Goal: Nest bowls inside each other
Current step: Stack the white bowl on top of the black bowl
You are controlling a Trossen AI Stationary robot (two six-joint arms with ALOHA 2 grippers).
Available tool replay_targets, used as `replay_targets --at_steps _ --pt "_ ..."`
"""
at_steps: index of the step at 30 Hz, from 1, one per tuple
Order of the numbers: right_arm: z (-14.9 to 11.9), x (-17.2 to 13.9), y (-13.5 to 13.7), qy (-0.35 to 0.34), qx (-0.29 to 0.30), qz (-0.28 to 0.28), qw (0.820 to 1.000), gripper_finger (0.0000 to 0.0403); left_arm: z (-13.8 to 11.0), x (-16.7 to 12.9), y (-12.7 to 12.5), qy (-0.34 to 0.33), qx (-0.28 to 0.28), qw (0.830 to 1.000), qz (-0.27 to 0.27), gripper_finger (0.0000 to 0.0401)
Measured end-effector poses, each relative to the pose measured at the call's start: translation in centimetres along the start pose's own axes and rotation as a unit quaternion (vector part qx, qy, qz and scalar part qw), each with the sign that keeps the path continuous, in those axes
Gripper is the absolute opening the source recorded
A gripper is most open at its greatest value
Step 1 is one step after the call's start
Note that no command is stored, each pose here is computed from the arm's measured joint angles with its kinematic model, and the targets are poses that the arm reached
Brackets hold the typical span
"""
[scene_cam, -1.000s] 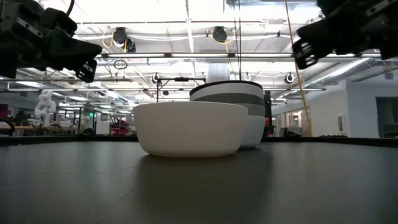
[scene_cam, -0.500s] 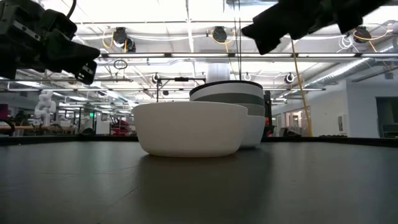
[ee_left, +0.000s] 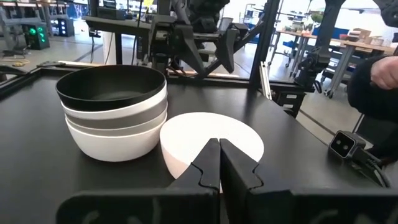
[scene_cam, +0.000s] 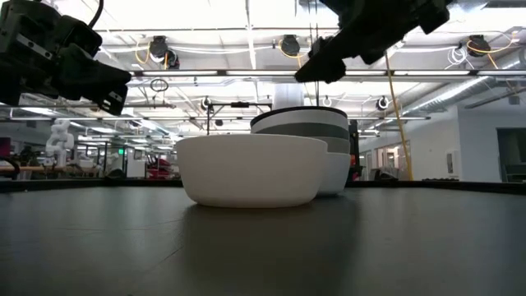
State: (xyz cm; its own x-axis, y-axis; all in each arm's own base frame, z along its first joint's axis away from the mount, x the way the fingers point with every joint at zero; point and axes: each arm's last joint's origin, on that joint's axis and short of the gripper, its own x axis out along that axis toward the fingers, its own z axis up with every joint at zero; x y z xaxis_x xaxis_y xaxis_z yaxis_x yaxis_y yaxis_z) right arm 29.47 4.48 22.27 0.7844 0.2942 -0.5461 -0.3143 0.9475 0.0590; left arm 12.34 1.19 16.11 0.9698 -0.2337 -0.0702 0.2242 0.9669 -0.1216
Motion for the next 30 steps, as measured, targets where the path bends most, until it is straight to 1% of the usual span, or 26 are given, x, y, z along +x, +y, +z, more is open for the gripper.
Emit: replay_targets --at_steps 6,8,12,18,23,27,30 --pt "0.0 2.0 -0.1 0.024 -0.004 0.022 0.999 0.0261 0.0 0.0 0.0 0.000 0.001 1.000 0.000 0.0003" --pt "-0.1 2.5 -0.1 0.037 -0.003 0.038 0.999 0.0260 0.0 0.0 0.0 0.000 0.001 1.000 0.000 0.0003" --pt "-0.5 3.2 0.4 0.055 -0.022 0.065 0.996 0.0260 0.0 0.0 0.0 0.001 -0.001 1.000 0.000 0.0003" --pt "-0.8 3.7 1.6 0.064 -0.052 0.082 0.993 0.0260 0.0 0.0 0.0 0.001 -0.001 1.000 0.001 0.0003" --pt "-1.6 5.2 1.6 0.067 -0.063 0.082 0.992 0.0260 0.0 0.0 0.0 0.001 -0.001 1.000 0.001 0.0003" --pt "-2.3 6.3 1.3 0.077 -0.075 0.058 0.992 0.0260 0.0 0.0 0.0 0.000 -0.002 1.000 0.001 0.0003" --pt "-2.4 6.6 1.2 0.076 -0.077 0.058 0.992 0.0260 0.0 0.0 0.0 0.000 -0.007 1.000 0.001 0.0003"
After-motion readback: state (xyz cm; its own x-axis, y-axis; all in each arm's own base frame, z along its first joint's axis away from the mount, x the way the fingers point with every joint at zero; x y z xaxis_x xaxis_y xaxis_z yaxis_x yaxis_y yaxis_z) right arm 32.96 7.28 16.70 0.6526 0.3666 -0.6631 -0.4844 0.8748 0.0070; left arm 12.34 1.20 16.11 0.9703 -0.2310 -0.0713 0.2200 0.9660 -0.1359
